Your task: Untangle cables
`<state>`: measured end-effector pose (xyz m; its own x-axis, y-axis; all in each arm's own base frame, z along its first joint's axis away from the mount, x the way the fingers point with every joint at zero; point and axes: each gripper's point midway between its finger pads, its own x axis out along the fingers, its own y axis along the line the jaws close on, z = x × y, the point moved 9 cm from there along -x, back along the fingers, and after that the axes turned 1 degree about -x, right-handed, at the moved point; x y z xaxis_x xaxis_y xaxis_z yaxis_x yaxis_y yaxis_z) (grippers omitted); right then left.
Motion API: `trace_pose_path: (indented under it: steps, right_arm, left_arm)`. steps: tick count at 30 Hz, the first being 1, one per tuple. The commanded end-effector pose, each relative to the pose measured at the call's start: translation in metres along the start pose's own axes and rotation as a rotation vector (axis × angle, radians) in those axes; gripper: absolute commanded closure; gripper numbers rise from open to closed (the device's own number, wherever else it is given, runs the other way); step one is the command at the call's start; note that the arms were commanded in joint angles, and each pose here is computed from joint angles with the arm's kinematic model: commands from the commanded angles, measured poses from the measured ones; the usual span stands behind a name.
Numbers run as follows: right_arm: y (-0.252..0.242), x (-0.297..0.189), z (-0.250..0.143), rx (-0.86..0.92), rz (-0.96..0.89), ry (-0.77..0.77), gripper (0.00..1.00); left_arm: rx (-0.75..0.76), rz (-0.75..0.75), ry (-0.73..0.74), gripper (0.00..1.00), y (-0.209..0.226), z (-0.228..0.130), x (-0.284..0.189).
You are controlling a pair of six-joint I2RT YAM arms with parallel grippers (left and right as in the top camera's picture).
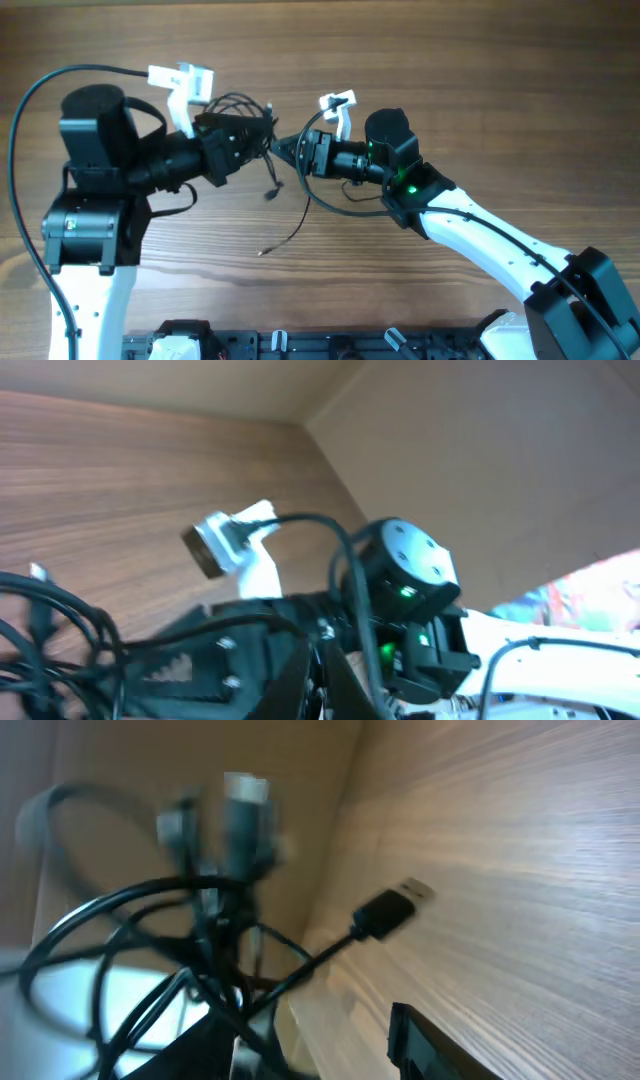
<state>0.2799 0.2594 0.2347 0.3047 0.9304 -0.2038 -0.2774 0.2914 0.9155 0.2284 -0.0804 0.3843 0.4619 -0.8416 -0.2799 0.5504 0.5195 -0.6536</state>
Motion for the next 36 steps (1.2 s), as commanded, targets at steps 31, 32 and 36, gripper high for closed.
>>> trace_pose_path:
  steps: [31,32,36]
  right_arm:
    - [-0.107,-0.089,0.03,0.067,-0.696,-0.118,0.0]
    - [-0.109,-0.091,0.029,0.078,-0.707,-0.112,0.0]
    - [-0.111,-0.094,0.025,0.06,-0.727,-0.082,0.0]
  left_arm:
    - [-0.385,0.439,0.24,0.51,0.098,-0.053,0.062]
    - [-0.437,0.457,0.27,0.22,0.109,-0.06,0.068]
    - [-0.55,0.504,0.36,0.0,0.14,-0.076,0.088]
